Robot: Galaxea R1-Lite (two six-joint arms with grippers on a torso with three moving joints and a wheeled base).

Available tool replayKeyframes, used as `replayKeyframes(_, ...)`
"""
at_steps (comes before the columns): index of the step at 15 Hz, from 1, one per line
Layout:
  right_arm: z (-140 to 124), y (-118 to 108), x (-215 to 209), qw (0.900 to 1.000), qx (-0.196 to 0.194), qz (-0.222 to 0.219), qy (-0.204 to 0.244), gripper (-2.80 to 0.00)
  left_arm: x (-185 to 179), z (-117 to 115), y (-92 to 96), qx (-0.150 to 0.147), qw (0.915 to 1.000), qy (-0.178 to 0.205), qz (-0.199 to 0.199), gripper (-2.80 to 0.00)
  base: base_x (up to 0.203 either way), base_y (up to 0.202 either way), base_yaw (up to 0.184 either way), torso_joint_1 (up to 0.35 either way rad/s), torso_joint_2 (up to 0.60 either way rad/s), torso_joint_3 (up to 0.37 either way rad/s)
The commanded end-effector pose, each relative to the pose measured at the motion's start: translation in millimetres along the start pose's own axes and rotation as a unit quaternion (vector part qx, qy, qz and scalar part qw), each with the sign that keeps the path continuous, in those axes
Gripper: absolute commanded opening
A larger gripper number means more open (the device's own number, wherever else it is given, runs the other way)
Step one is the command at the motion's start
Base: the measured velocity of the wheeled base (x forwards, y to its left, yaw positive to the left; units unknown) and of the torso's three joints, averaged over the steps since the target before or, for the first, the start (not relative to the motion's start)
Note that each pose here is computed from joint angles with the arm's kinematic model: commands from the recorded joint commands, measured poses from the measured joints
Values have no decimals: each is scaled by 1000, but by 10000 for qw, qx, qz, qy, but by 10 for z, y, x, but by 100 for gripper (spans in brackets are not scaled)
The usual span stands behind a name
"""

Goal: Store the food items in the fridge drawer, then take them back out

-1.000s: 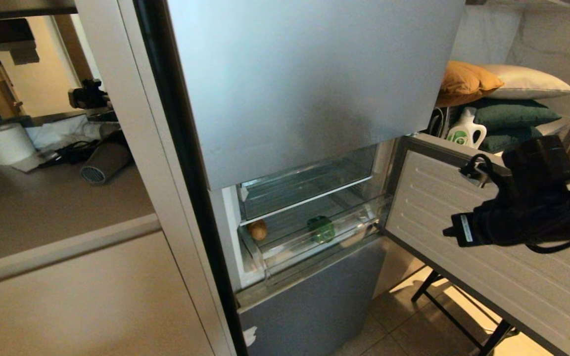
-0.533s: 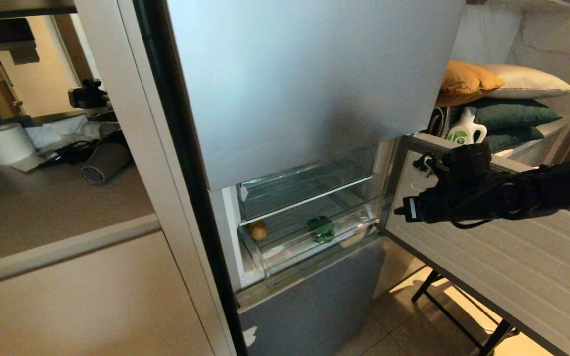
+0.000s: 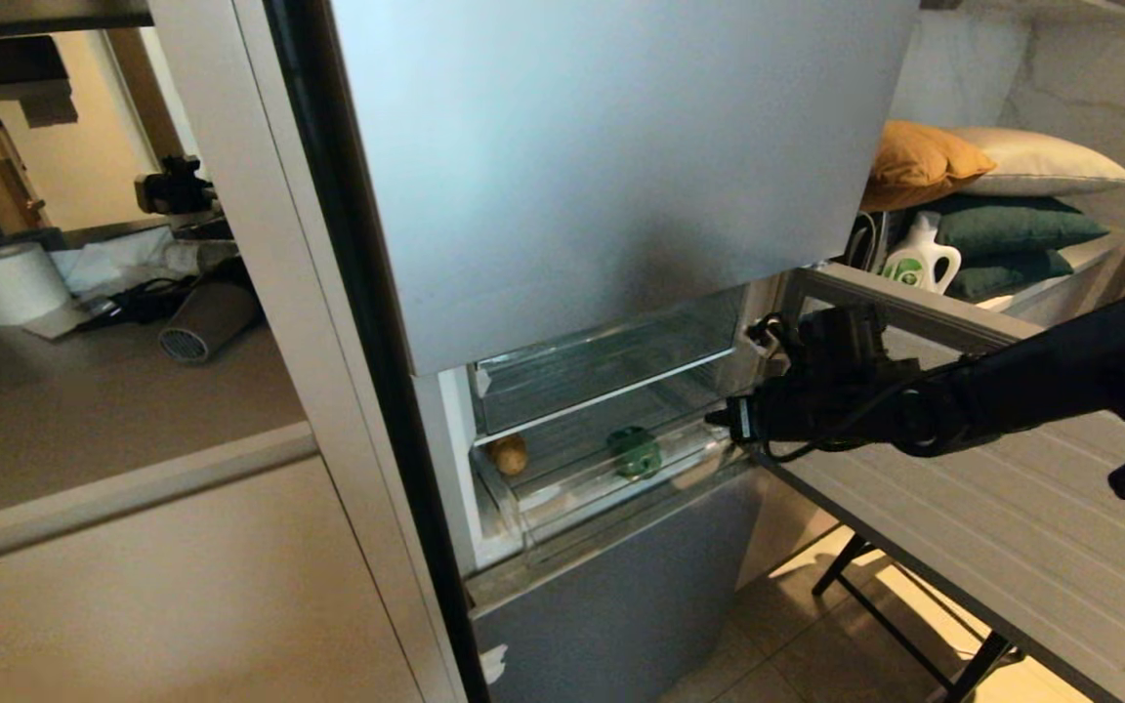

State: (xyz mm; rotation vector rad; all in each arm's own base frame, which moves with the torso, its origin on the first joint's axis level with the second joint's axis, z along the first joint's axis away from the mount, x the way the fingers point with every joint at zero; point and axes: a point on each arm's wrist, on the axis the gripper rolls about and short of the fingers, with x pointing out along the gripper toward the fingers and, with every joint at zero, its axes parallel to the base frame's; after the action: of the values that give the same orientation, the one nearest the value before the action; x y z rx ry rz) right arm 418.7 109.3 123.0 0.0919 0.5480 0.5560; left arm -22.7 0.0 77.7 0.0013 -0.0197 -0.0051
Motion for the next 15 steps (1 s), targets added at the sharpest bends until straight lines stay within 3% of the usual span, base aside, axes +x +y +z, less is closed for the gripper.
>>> replayKeyframes(1,8,38,61,10000,-13,60,-18,-280,8,-29,0,-6,10000,53,2,-280,0,0,0,0,0,0)
replayKeyframes(15,14,-3,617,9998,34,-36,-183,-280,8,-29,0,1,10000,53,2,-280,0,0,0,0,0,0)
